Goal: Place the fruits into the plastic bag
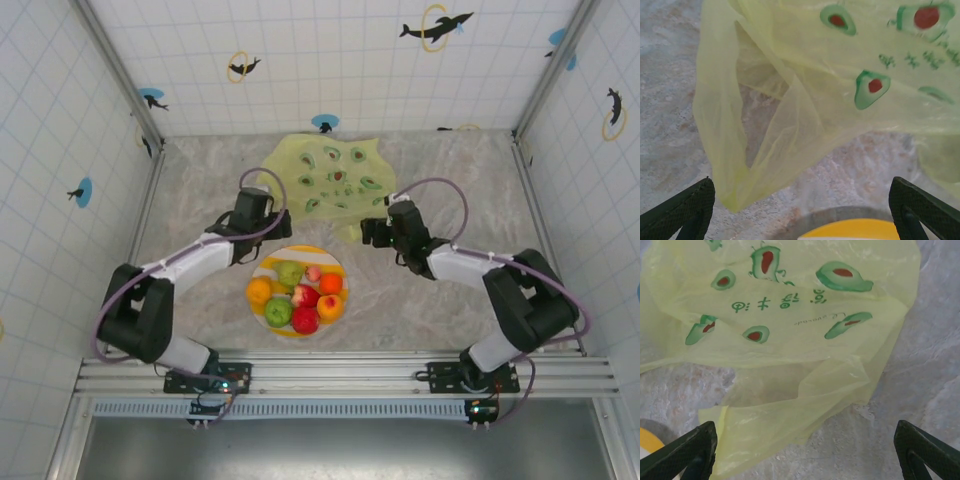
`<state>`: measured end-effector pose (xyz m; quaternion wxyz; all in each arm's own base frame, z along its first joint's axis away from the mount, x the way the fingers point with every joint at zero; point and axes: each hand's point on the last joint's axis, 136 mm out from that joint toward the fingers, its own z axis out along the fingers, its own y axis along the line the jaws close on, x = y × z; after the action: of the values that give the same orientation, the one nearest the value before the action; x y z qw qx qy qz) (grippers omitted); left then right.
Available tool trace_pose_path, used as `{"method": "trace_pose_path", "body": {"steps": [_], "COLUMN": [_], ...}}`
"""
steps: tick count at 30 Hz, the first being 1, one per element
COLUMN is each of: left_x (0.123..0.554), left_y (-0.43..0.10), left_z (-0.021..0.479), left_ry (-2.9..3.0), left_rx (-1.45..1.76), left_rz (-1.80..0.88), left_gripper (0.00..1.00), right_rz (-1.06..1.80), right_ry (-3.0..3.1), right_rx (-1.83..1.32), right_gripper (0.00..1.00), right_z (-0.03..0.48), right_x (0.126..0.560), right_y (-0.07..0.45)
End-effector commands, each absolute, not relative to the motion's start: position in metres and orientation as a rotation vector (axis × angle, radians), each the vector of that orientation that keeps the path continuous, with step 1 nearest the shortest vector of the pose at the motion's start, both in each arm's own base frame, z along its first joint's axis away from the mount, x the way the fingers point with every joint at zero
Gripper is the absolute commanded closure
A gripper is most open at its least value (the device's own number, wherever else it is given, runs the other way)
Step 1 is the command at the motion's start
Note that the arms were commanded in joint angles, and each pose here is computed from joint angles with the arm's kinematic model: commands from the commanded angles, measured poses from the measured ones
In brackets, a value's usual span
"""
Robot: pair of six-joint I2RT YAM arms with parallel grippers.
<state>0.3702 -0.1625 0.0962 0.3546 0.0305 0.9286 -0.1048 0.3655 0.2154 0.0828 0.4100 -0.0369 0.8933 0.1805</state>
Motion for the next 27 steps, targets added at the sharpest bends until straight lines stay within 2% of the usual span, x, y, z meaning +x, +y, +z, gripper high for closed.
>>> {"method": "trace_pose_path", "body": {"steps": [1,10,13,17,21,23,24,27], "left_x": [0.373,0.394,0.410,0.419,0.426,0.429,0.430,0.433], "left_y": [-0.154,-0.143,-0.148,-0.146,-0.153,-0.157,-0.157,-0.161], "left_z": [0.081,0.052,0.051,0.038,0.030,0.031,0.032,0.043], "left_ry": [2.444,2.461,2.444,2.454,2.448,2.440,2.435,2.406], "left_rx": [0.235,0.328,0.339,0.337,0.335,0.326,0.319,0.295], "left_rz": [-0.090,0.128,0.148,0.204,0.169,0.148,0.143,0.103], "left_gripper": [0.09,0.12,0.18,0.38,0.62,0.71,0.75,0.97], "right_rz": [0.554,0.623,0.638,0.644,0.641,0.647,0.649,0.642], "right_ry": [2.264,2.298,2.304,2.302,2.287,2.280,2.276,2.255], "right_rx": [-0.003,0.040,0.047,0.060,0.071,0.075,0.075,0.059], "right_gripper": [0.08,0.26,0.33,0.47,0.69,0.82,0.87,0.93], "right_z": [0.083,0.062,0.057,0.056,0.060,0.064,0.066,0.078], "right_x": [0.376,0.398,0.403,0.408,0.413,0.415,0.416,0.416], "right_y": [0.230,0.248,0.252,0.251,0.246,0.243,0.241,0.236]}}
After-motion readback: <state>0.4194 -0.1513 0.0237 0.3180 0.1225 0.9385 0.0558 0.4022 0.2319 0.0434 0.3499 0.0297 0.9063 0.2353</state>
